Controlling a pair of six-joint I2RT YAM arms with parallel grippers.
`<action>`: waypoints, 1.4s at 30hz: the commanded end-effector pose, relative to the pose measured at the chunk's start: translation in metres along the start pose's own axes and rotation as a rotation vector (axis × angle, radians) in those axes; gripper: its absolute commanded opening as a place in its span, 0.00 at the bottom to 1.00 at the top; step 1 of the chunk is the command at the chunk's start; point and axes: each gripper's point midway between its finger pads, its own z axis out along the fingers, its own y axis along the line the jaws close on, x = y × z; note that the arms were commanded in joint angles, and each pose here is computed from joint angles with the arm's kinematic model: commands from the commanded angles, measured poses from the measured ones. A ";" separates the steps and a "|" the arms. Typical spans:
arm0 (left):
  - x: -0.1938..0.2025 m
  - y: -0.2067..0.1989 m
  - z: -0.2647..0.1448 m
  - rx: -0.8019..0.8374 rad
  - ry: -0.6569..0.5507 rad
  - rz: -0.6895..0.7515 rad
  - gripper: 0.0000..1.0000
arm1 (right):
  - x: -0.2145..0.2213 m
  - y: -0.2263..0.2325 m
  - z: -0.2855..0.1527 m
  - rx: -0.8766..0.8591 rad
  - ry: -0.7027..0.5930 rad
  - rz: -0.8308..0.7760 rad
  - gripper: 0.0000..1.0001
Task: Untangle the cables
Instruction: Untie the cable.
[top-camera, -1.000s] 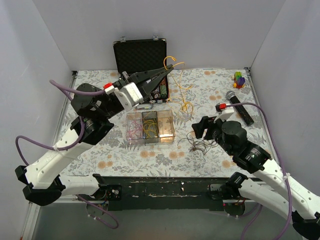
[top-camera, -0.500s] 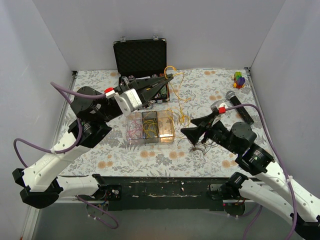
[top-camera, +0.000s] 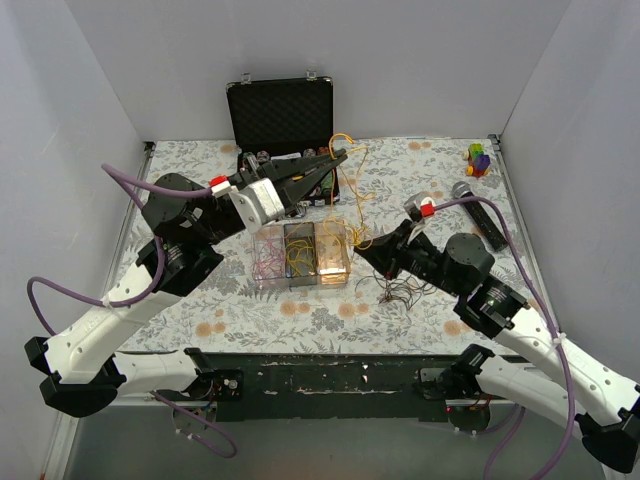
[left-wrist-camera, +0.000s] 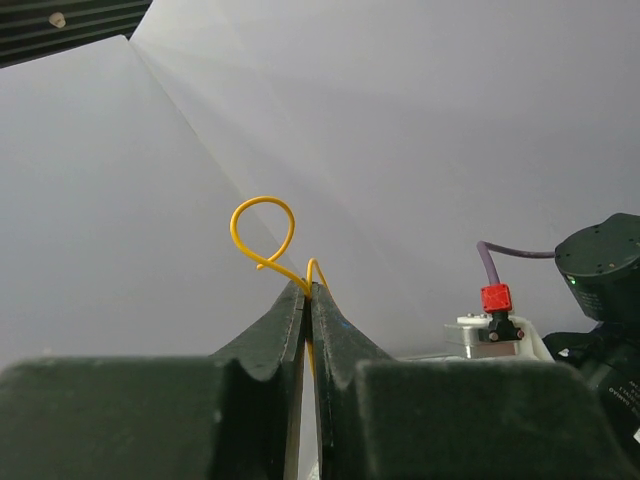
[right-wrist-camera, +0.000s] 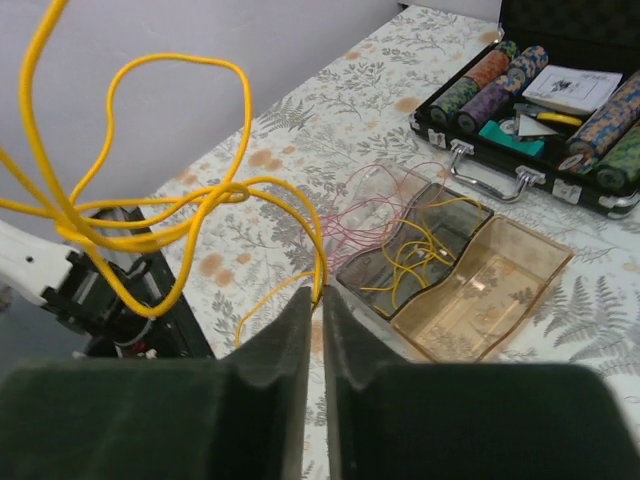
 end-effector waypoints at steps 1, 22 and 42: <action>-0.031 0.017 -0.005 -0.056 -0.064 0.023 0.01 | -0.011 -0.008 0.005 0.045 -0.047 0.009 0.05; -0.109 0.092 -0.014 -0.359 -0.240 0.443 0.03 | 0.122 -0.108 -0.025 0.507 0.206 0.099 0.01; -0.057 0.054 -0.018 -0.207 -0.104 0.302 0.02 | -0.060 0.004 -0.012 0.034 -0.210 -0.011 0.48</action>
